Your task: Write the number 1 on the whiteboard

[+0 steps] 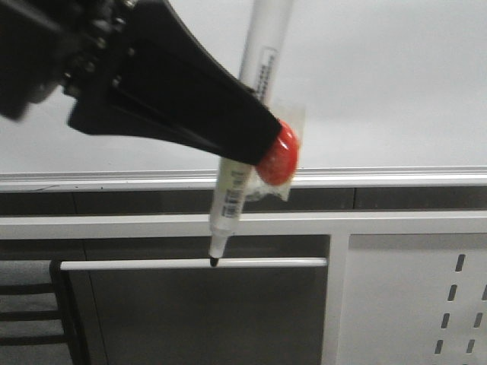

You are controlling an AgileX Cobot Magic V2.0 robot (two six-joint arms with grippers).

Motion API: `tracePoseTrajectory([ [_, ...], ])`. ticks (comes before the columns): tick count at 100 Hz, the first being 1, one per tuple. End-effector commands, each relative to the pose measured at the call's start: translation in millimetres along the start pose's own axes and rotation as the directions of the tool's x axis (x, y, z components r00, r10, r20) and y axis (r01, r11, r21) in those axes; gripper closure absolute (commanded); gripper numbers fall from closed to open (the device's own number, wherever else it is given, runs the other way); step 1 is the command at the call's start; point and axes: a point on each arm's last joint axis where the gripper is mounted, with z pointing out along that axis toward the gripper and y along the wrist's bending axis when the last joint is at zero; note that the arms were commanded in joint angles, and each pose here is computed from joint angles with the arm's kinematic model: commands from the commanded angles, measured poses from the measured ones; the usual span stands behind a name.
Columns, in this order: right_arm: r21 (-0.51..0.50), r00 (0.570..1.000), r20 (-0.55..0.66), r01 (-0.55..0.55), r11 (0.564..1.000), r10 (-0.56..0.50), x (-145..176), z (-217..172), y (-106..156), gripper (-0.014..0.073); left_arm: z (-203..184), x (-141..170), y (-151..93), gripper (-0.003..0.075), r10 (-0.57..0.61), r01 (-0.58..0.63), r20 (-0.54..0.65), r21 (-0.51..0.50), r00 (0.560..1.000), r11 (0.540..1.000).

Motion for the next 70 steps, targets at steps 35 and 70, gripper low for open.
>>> tracePoseTrajectory([
  [35, -0.006, 0.967, -0.216, 0.135, 0.991, -0.133, -48, 19, 18, 0.0253, 9, -23, 15, 0.0741, 0.011, -0.011, 0.003, -0.029, 1.0, 1.0],
  [70, -0.038, 0.917, -0.364, 0.16, 0.986, -0.163, -60, 55, 13, 0.0253, 8, -27, 17, 0.0741, 0.029, -0.029, 0.003, -0.036, 1.0, 0.999],
])
